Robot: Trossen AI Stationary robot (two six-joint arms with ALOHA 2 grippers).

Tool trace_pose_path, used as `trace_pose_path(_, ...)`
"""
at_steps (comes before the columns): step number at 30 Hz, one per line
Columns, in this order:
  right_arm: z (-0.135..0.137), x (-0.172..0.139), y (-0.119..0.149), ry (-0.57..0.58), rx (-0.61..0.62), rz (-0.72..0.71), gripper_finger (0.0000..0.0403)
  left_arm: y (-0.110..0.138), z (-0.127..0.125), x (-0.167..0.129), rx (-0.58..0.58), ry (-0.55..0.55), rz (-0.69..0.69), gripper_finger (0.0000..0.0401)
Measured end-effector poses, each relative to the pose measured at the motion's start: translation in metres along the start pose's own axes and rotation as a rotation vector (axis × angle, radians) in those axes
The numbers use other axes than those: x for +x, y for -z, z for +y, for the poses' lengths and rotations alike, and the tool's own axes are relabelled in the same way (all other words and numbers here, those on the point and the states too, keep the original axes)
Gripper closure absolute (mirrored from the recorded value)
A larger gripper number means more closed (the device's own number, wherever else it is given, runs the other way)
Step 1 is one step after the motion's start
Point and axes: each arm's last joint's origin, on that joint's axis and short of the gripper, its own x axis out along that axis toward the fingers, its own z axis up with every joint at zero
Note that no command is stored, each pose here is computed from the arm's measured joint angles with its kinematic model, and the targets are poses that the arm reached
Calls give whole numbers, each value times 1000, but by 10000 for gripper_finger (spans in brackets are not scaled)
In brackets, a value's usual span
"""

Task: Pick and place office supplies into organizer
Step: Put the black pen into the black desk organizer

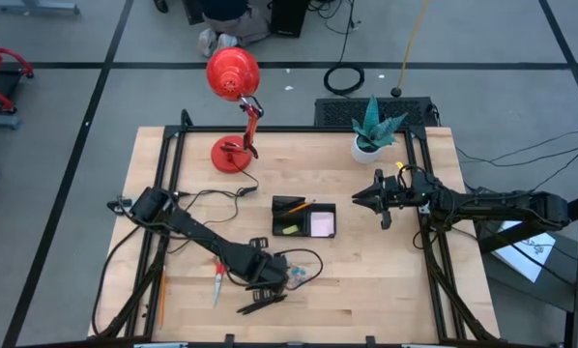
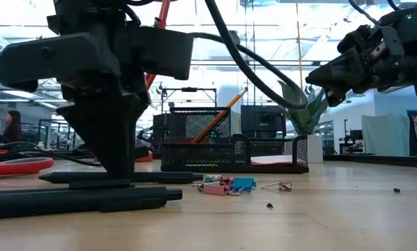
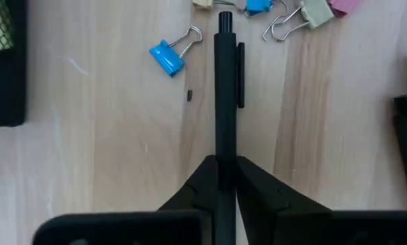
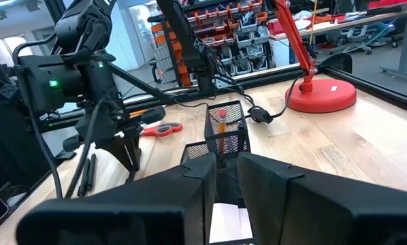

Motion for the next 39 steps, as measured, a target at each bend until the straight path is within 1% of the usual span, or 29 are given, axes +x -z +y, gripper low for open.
trace_pose_path(3, 0, 0, 0, 2, -2, -1, 344, -2, 2, -11, -21, -38, -64, 369)
trace_pose_path(5, 0, 0, 0, 9, -8, -2, 344, -5, 5, -30, -21, -67, -139, 378)
trace_pose_path(9, -1, 0, 0, 31, -8, -6, 344, -8, 8, -66, -15, -67, -270, 386)
trace_pose_path(12, -1, 0, 0, 29, -8, -6, 344, -13, 12, -98, 14, -88, -432, 377)
trace_pose_path(15, -1, 0, 0, 29, -7, -5, 344, -21, 22, -128, 45, -130, -587, 371)
trace_pose_path(19, -1, 0, 0, 28, 0, -6, 344, -34, 37, -149, 91, -207, -736, 376)
trace_pose_path(21, -1, 0, 0, 28, 0, -6, 344, -43, 45, -155, 103, -228, -790, 379)
trace_pose_path(24, -1, 0, 0, 28, -2, -6, 344, -52, 61, -152, 114, -250, -797, 377)
trace_pose_path(27, -1, 0, 0, 28, -3, -6, 344, -60, 78, -142, 57, -278, -812, 372)
trace_pose_path(30, -1, 0, 0, 28, -4, -6, 344, -61, 96, -121, 19, -272, -837, 371)
trace_pose_path(33, -1, 0, 0, 28, -3, -5, 344, -54, 111, -95, -17, -242, -880, 377)
trace_pose_path(36, -1, 0, 0, 28, -2, -1, 344, -40, 125, -69, -80, -213, -921, 381)
trace_pose_path(39, -1, 0, 1, 29, -1, 2, 344, -28, 133, -53, -105, -174, -967, 377)
